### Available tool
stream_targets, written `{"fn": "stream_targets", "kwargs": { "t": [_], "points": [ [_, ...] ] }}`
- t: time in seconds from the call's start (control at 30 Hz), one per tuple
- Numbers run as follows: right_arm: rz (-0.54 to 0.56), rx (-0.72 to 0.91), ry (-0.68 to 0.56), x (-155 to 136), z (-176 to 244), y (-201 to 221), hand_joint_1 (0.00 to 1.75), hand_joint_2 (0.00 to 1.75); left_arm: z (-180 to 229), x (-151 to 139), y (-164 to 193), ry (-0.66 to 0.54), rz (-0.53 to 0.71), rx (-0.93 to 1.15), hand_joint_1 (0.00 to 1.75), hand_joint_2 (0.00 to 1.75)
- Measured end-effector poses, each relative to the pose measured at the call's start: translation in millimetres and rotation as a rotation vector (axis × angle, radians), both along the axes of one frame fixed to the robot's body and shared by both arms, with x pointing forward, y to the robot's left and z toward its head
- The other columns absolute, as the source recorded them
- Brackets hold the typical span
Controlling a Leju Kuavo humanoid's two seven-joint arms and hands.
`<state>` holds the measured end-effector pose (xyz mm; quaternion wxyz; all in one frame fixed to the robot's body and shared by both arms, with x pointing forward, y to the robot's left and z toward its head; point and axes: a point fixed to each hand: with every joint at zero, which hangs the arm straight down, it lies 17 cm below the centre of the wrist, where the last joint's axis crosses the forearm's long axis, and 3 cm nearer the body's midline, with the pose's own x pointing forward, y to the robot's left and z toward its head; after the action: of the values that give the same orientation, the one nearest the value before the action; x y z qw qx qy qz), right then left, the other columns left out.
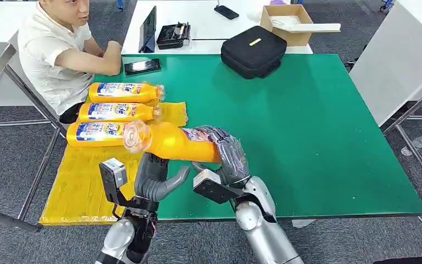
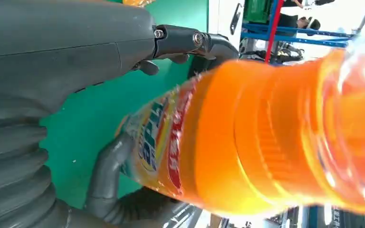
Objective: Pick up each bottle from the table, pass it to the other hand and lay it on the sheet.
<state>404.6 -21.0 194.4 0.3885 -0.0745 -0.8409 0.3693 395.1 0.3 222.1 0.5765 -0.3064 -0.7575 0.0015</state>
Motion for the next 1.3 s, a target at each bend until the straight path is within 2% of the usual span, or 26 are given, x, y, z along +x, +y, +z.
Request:
{"fn": "stream_targets", "kwargs": {
  "t": [0.13,0.33,0.67,0.8,1.3],
  "points": [
    [-0.007,0.006,-0.002,0,1,1,1.75,1.75,3,1,1,-0.021,0.018,0.011,0.00,1.75],
    [-0.017,-0.011,-0.024,-2,4,8,1.75,1.75,6,9,9,0.010,0.052,-0.046,0.00,1.75],
    [-0.022,0.021,-0.032,-3,11,15,1.75,1.75,11,14,8,0.046,0.028,-0.130,0.00,1.75],
    [-0.013,0.033,-0.034,-3,13,22,1.75,1.75,11,20,14,0.061,0.064,-0.142,0.00,1.75],
    [0.028,0.079,0.035,-8,2,38,1.75,1.75,12,23,18,0.075,0.083,-0.180,0.00,1.75]
  ]
}}
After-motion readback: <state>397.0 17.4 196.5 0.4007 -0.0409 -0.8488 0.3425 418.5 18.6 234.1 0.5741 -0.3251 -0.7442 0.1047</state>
